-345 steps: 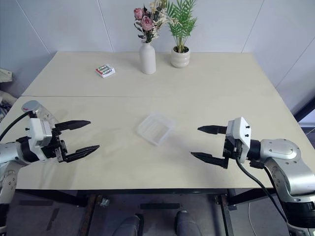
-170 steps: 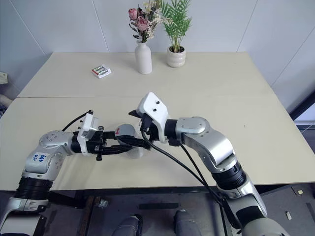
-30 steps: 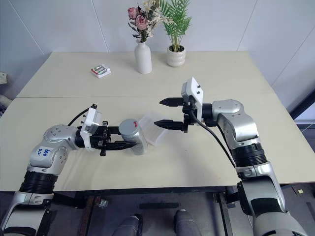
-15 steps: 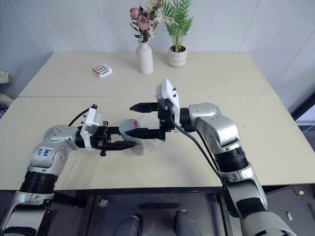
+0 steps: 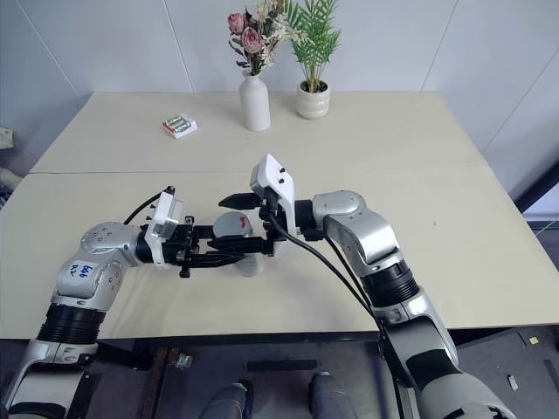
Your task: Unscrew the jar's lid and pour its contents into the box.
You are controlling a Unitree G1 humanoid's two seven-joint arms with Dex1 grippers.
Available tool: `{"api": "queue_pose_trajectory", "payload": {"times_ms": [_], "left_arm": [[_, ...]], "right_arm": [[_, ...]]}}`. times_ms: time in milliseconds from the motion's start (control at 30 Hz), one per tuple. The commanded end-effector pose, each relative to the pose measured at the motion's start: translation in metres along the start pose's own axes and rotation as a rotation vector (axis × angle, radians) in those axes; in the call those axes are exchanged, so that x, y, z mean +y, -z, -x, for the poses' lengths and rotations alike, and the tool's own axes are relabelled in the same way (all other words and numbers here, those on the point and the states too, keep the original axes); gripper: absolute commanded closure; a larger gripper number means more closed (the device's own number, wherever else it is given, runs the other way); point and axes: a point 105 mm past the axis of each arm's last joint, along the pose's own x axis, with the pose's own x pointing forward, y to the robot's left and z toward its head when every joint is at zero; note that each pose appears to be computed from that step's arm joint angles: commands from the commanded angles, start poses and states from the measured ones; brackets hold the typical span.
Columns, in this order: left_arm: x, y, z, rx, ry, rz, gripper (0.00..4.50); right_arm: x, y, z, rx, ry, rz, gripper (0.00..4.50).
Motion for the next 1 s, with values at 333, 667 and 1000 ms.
{"api": "queue_pose_trajectory", "payload": {"times_ms": [333, 667, 1000], "left_arm": [[-0.002, -0.01, -0.002, -0.02, 0.017, -0.042, 2.58], [-0.002, -0.009, -0.002, -0.017, 0.017, -0.042, 2.58], [-0.004, -0.008, 0.0, -0.011, 0.024, -0.036, 2.58]], "right_arm": [[-0.01, -0.016, 0.021, -0.014, 0.054, 0.056, 0.03], [-0.013, -0.013, 0.039, 0.004, 0.08, 0.052, 0.03], [-0.014, -0.01, 0.055, 0.022, 0.095, 0.051, 0.03]]}}
